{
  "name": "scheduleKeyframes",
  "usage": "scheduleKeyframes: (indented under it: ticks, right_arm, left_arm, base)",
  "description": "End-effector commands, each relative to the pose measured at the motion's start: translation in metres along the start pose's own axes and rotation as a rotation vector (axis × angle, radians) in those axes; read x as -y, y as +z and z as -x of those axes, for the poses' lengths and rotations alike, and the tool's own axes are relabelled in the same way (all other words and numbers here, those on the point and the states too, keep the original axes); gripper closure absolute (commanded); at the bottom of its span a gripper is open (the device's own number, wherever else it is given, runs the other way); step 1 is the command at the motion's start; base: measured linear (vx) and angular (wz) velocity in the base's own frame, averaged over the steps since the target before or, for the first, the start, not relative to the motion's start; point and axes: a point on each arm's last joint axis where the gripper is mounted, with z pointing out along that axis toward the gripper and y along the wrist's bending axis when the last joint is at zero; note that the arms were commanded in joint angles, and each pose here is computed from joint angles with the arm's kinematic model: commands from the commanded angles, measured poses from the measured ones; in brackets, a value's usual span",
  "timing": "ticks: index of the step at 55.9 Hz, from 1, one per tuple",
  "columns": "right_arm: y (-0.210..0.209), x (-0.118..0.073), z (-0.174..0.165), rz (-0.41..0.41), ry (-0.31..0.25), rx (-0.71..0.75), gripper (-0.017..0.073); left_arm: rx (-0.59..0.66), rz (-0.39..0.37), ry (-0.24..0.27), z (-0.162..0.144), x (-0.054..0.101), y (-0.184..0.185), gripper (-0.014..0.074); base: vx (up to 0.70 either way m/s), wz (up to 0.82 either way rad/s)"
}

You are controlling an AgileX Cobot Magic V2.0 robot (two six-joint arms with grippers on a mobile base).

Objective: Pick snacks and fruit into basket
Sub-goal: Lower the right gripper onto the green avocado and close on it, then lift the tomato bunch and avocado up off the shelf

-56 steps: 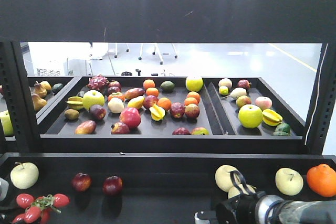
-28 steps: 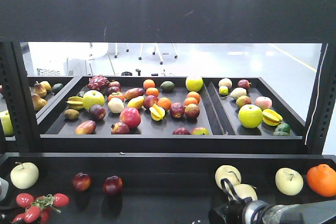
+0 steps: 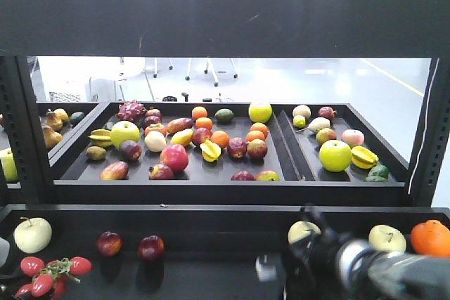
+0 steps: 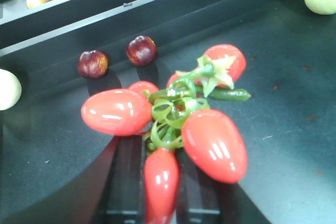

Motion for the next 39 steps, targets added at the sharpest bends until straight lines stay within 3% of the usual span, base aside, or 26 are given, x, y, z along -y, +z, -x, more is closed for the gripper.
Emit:
scheduleKeyframes:
  ticks: [1, 10, 18, 26, 39]
  right_arm:
    - [-0.087, 0.008, 0.016, 0.031, -0.044, 0.247, 0.0572]
    - [-0.179, 0.022, -0.001, 0.082, -0.079, 0.465, 0.0568]
    - [-0.249, 0.044, -0.047, 0.122, -0.095, 0.739, 0.0568]
    - [-0.279, 0.065, -0.107, 0.140, -0.112, 0.919, 0.0568]
    - [-0.298, 0.094, -0.183, 0.141, -0.077, 1.028, 0.0568]
  left_arm:
    - [0.095, 0.053, -0.025, 0.015, -0.005, -0.007, 0.0602]
    - [0.121, 0.059, -0.080, 0.018, -0.006, -0.012, 0.0602]
    - [0.214, 0.084, -0.099, 0.027, -0.006, -0.032, 0.0602]
    - [0.311, 0.088, -0.086, 0.033, -0.003, -0.062, 0.0602]
    - [0.387, 0.069, -0.069, 0.033, 0.003, -0.093, 0.0602]
  base:
    - [0.00, 0.00]
    - [0.00, 0.00]
    - [0.00, 0.00]
    - [0.00, 0.00]
    - [0.00, 0.00]
